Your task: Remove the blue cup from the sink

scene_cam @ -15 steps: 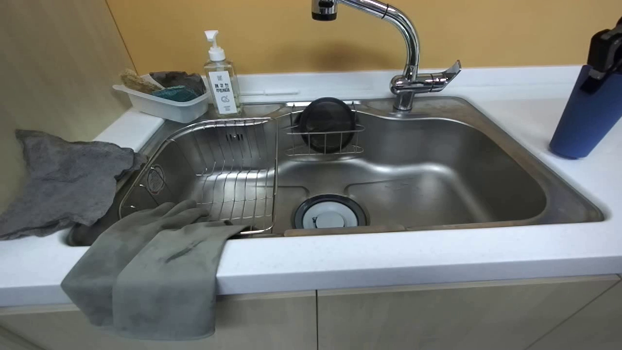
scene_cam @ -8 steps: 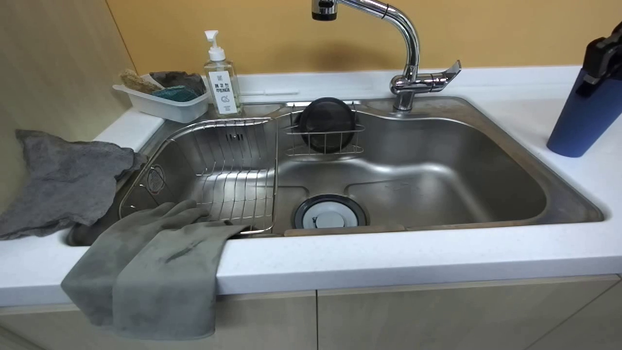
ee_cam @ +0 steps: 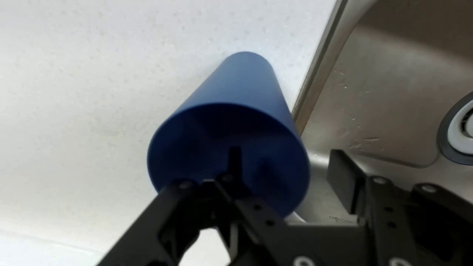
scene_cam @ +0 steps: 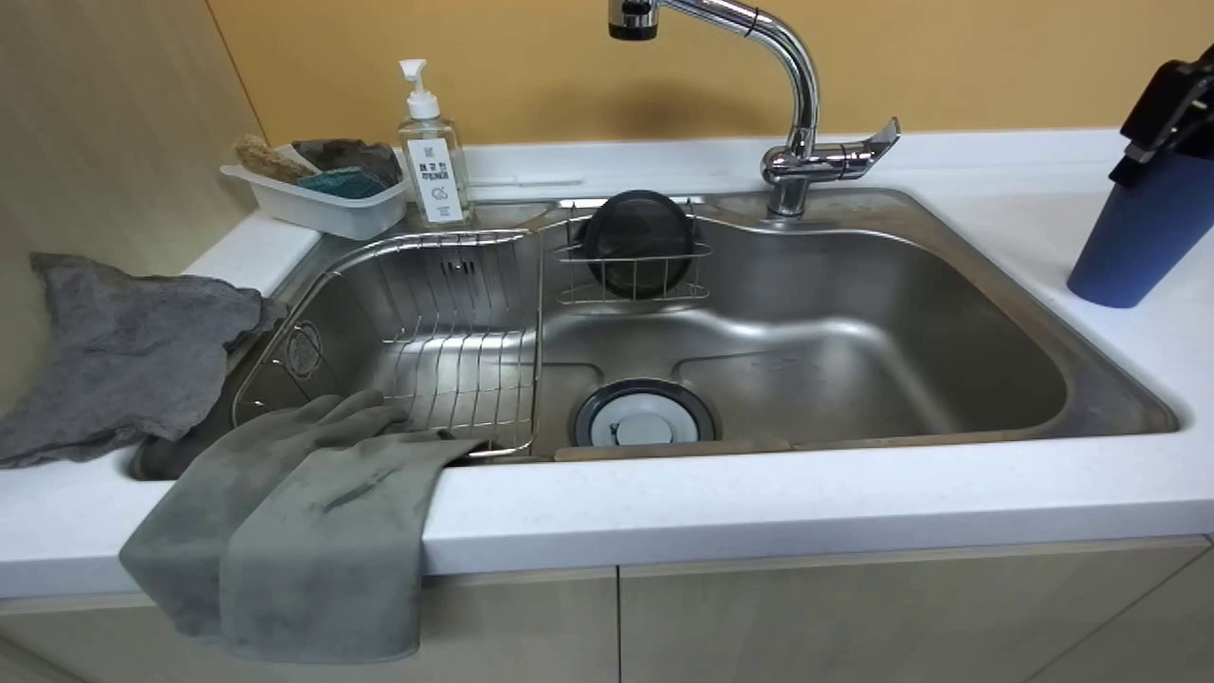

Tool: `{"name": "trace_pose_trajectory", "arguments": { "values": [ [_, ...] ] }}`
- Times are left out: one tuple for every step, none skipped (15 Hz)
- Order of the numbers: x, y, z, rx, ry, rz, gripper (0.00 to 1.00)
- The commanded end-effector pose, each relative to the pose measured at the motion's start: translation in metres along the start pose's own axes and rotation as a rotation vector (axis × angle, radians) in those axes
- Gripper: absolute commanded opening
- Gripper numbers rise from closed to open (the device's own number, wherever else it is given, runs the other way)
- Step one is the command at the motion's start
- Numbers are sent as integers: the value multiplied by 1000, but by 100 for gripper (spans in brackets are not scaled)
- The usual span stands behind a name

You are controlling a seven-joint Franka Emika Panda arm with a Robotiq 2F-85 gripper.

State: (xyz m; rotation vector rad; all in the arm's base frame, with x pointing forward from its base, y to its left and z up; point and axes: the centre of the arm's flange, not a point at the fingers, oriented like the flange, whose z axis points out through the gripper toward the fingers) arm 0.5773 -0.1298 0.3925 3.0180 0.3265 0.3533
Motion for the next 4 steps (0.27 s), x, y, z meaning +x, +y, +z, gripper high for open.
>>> {"name": "trace_pose_trajectory", "arguments": {
  "values": [
    [0,-7,-30,-47,15,55,95],
    [1,-8,-37,-56,9,77,98],
    [2,-9,-44,-55,8,87,100],
    [2,-13,-50,-48,3,95,100]
  ]
}}
